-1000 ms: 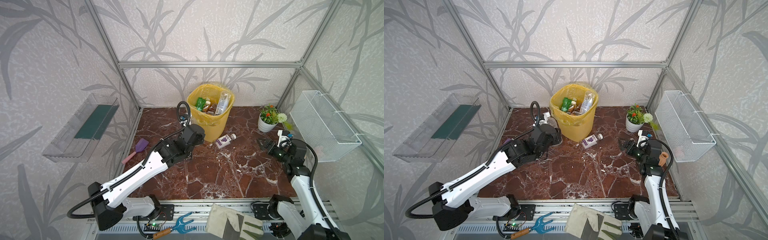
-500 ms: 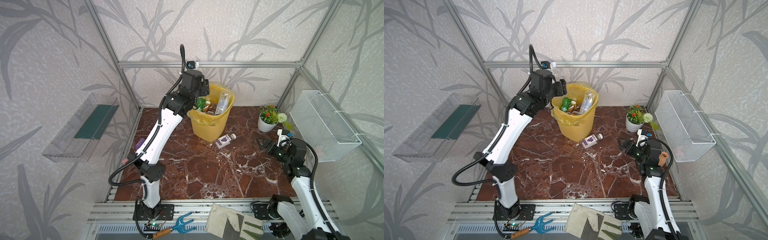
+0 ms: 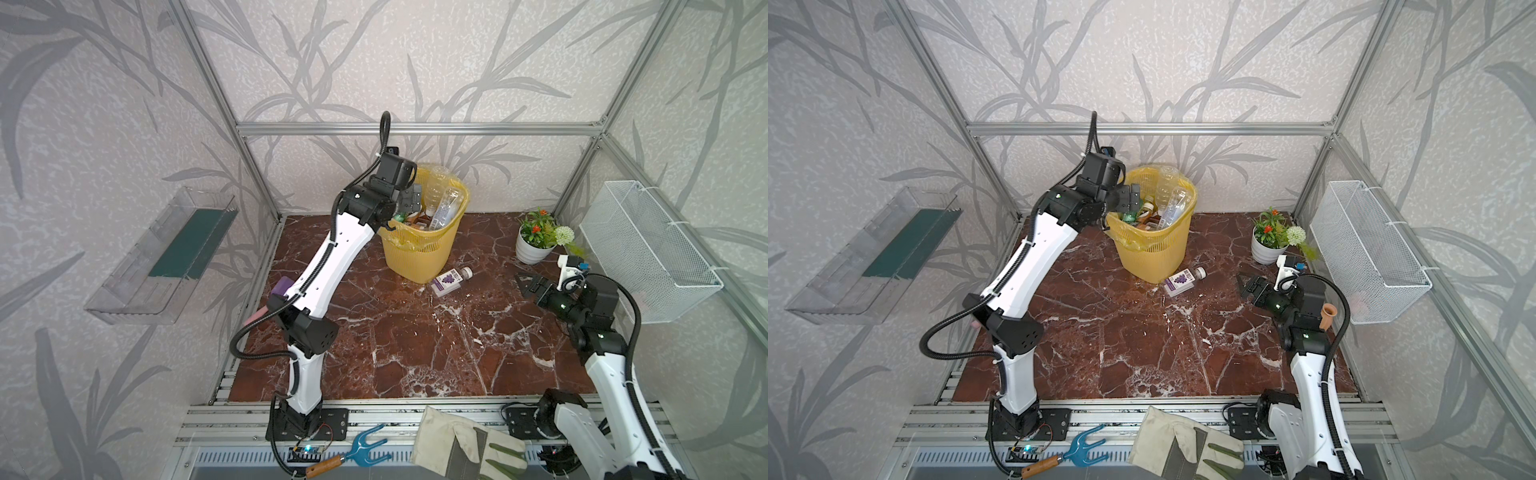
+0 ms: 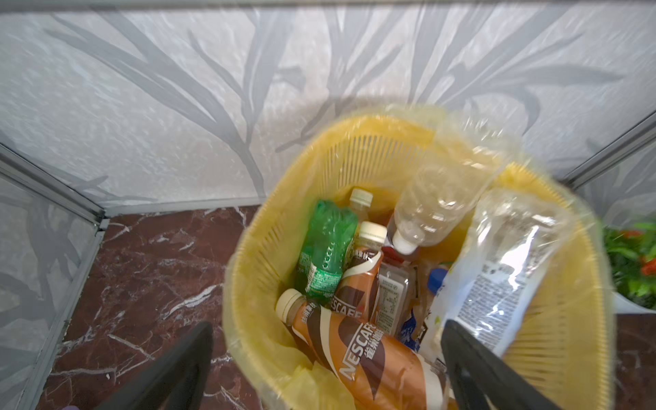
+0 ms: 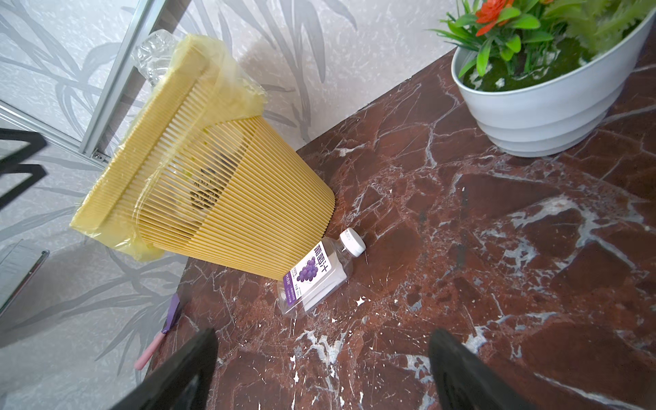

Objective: Throw the plastic bottles in the bin
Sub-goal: 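Lift the water bottle with the left gripper and drop it into the yellow bin, then withdraw the left gripper while the right gripper grasps the grape-juice bottle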

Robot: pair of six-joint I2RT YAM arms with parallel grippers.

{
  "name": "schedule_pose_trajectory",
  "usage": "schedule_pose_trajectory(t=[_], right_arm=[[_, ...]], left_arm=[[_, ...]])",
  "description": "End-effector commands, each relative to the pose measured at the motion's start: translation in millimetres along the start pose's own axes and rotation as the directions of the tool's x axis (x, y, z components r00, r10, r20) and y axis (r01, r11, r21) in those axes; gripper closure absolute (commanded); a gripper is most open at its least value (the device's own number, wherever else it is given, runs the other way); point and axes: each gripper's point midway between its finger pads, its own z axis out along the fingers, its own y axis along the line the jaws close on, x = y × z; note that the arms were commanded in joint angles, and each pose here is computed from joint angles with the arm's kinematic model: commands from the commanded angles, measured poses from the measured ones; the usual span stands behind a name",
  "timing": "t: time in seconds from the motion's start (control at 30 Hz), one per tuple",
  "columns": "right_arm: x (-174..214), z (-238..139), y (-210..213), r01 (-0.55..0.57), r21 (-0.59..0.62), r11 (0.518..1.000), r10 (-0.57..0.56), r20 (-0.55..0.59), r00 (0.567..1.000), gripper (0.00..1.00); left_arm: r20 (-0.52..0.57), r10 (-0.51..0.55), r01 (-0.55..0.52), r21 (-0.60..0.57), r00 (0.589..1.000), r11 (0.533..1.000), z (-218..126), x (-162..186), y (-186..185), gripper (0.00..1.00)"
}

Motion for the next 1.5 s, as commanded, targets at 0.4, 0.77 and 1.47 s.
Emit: schedule_pose_trajectory(t=[0.4, 0.77, 1.47], right_arm=[[1.7, 11.5, -3.5, -0.102, 0.021, 0.995, 0.103, -0.023, 0.994, 0.08], [38.0, 75.1, 2.9, -0.241, 0.07, 0.968, 0.249, -0.142, 0.958, 0.08], [114.7, 181.5, 1.2, -0.283, 0.308, 0.908, 0.369, -0.268, 0.89, 0.08]], left_arm=[[0.29, -0.099, 0.114, -0.038, 0.952, 0.993, -102.7, 10.9, 56.7, 0.01], [0.307, -0.2, 0.259, -0.165, 0.931, 0.952, -123.7, 96.6, 123.3, 0.01], [0.093, -0.323, 0.334, -0.355, 0.942, 0.873, -88.6, 224.3, 183.4, 0.01]])
